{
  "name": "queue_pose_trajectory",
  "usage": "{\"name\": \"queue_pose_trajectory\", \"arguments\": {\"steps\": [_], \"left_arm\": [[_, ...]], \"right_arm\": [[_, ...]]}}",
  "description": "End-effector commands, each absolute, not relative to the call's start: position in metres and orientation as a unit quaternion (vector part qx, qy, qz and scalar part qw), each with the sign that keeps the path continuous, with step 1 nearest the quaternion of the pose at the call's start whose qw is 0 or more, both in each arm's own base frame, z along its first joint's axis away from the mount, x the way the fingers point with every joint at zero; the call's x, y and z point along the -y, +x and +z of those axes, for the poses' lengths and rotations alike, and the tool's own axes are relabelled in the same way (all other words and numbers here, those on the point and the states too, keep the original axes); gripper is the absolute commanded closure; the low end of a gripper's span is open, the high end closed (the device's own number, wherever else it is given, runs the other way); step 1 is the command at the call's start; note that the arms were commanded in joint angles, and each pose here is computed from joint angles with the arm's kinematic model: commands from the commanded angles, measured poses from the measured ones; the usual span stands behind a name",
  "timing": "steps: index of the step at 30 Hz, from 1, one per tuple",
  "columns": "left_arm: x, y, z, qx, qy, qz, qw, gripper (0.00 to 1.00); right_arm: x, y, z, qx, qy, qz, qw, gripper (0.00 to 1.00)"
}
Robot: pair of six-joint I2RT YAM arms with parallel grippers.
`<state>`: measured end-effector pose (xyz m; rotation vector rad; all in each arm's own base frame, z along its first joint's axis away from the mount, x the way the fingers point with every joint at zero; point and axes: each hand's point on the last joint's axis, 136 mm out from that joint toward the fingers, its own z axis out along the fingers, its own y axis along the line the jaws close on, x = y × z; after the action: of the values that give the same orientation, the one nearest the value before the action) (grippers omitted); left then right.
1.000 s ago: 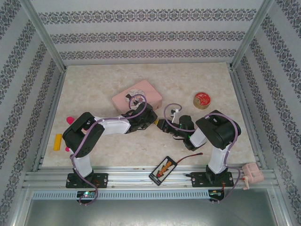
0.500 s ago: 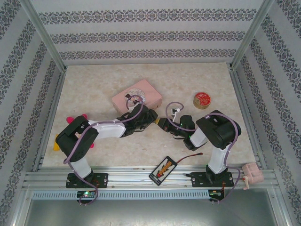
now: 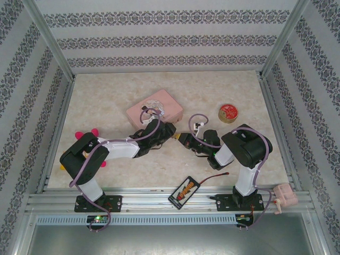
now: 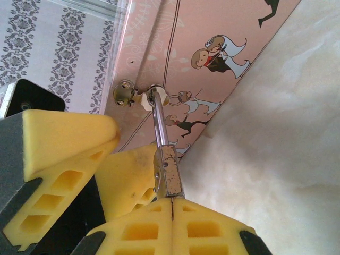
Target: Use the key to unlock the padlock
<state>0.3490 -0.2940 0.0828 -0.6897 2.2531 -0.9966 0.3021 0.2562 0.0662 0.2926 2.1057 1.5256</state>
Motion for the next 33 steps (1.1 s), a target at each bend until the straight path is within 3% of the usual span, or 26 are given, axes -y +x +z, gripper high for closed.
{"name": "queue_pose_trajectory", "arguments": {"steps": [1, 20, 27, 33], "left_arm": [[0.299, 0.354, 0.08, -0.839, -0.248, -0.383, 0.297, 0.51], [0.309, 0.356, 0.072, -0.837, -0.245, -0.398, 0.285, 0.65], [0.314, 0.355, 0.075, -0.833, -0.242, -0.412, 0.279, 0.74], [0.315, 0.354, 0.083, -0.829, -0.238, -0.423, 0.279, 0.9]], "right_arm": [[-0.256, 0.318, 0.094, -0.749, 0.106, 0.585, 0.294, 0.97], [-0.259, 0.319, 0.097, -0.745, 0.115, 0.595, 0.28, 0.97], [-0.26, 0.32, 0.097, -0.743, 0.12, 0.597, 0.277, 0.97], [-0.26, 0.321, 0.097, -0.743, 0.125, 0.598, 0.275, 0.95]]}}
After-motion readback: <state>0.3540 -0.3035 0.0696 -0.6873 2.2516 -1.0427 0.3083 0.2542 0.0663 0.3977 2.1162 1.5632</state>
